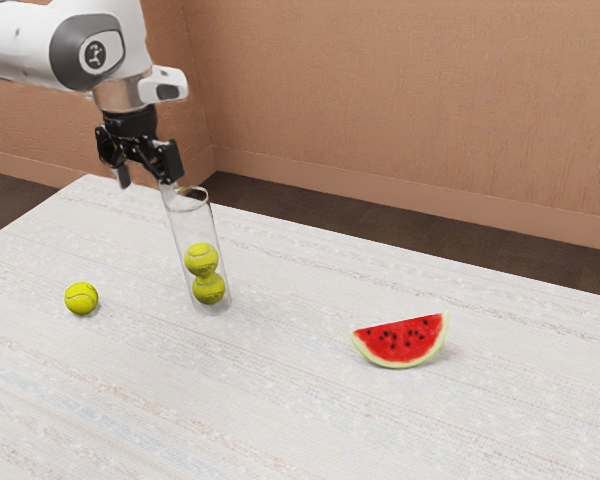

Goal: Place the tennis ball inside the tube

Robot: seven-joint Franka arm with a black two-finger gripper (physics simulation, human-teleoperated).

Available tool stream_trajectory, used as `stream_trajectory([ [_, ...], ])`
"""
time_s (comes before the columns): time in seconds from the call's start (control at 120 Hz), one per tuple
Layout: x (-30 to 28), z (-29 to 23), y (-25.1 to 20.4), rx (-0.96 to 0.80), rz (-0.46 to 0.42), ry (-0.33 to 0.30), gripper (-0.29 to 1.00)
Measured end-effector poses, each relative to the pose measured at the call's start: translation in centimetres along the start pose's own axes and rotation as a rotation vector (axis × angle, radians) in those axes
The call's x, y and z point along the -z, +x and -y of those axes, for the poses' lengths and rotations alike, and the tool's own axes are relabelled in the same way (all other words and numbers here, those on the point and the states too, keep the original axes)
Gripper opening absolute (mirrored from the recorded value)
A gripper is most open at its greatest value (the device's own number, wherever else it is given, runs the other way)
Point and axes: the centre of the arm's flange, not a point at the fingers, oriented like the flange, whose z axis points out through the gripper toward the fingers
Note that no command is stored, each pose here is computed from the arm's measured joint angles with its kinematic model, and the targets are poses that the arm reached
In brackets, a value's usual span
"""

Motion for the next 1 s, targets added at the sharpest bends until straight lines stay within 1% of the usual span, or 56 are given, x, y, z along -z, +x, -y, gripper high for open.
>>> stream_trajectory([
  [0.092, 0.3, 0.1, -0.8, -0.006, -0.016, -0.003, 0.7],
  [0.167, -3.0, 0.4, -3.0, -0.003, 0.023, -0.011, 0.7],
  [0.258, -7.6, 5.2, -6.9, 0.095, 0.052, -0.024, 0.7],
  [0.317, -9.6, 7.8, -7.9, 0.148, 0.05, -0.028, 0.7],
  [0.433, -13.9, 12.3, -7.7, 0.229, 0.048, -0.031, 0.7],
  [0.508, -17.6, 14.8, -7.0, 0.258, 0.051, -0.031, 0.7],
  [0.65, -23.7, 19.1, -6.0, 0.261, 0.009, -0.021, 0.7],
  [0.817, -27.1, 23.1, -4.2, 0.224, -0.07, 0.012, 0.7],
  [0.9, -28.8, 25.1, -4.1, 0.214, -0.081, 0.02, 0.7],
  [1.0, -30.4, 25.4, -3.5, 0.181, -0.089, 0.014, 0.7],
])
